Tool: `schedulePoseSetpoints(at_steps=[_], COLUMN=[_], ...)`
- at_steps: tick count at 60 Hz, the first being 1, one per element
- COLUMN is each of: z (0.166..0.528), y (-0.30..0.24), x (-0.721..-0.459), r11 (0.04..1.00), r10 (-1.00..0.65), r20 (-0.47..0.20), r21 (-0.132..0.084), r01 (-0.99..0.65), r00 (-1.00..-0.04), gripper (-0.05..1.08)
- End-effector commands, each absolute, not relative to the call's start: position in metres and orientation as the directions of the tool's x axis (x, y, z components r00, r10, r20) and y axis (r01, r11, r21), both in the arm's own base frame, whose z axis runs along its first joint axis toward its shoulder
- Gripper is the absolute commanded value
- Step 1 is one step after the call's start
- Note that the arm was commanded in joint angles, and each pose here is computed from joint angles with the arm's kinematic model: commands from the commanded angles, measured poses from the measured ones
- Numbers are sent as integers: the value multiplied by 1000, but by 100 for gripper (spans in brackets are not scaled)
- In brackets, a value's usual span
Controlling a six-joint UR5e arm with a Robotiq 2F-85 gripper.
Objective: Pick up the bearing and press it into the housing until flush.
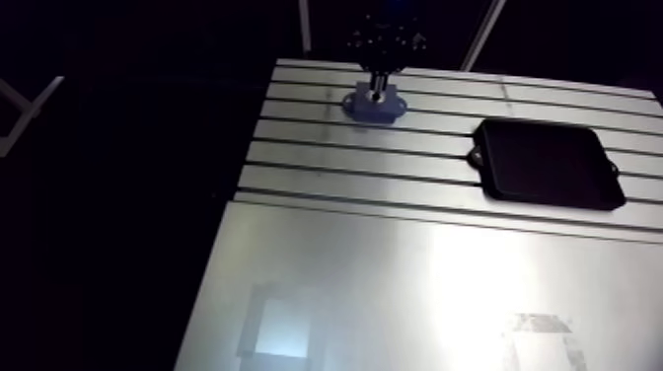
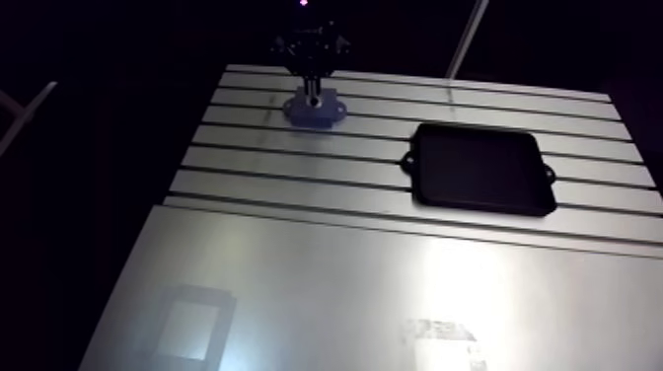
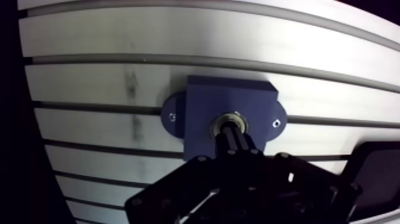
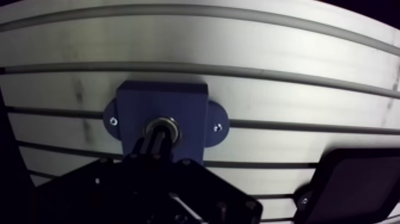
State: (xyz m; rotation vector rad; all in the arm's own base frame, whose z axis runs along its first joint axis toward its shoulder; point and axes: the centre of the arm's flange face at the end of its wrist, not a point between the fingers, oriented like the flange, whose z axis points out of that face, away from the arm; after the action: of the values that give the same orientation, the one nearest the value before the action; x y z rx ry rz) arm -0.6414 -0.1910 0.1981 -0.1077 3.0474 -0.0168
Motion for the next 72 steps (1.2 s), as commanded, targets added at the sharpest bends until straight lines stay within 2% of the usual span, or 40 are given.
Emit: schedulePoseSetpoints(at_steps=[1,10,13,14,15,16,17,18,22,25,27,31,40,48,54,72], z=[223,234,239,242,242,246,246,250,261,270,292,313,350,393,409,448], y=[-190,-190,-190,-190,-190,-189,-189,-188,-186,-186,-185,-183,-162,-134,-122,-108], x=[-640,-636,-635,-634,-634,-633,-633,-632,-628,-627,-626,-623,-612,-598,-587,-564], r11=[997,996,996,996,996,996,996,996,996,996,994,991,991,996,995,994], r10=[-74,-86,-88,-87,-87,-88,-88,-88,-90,-93,-110,-136,-131,-92,-95,-103], r20=[-67,-64,-66,-76,-76,-91,-91,-113,-146,-147,-128,-107,-119,-89,-105,-83], r21=[-15,-18,-15,-12,-12,-9,-9,-8,-5,-5,-9,-6,4,7,9,15], r01=[-73,-85,-87,-86,-86,-87,-87,-87,-90,-93,-110,-136,-132,-93,-97,-105], r00=[-995,-994,-994,-993,-993,-992,-992,-990,-985,-985,-986,-985,-984,-992,-990,-991], gripper=[108,107,103,86,86,45,45,3,0,0,0,0,0,0,0,0])
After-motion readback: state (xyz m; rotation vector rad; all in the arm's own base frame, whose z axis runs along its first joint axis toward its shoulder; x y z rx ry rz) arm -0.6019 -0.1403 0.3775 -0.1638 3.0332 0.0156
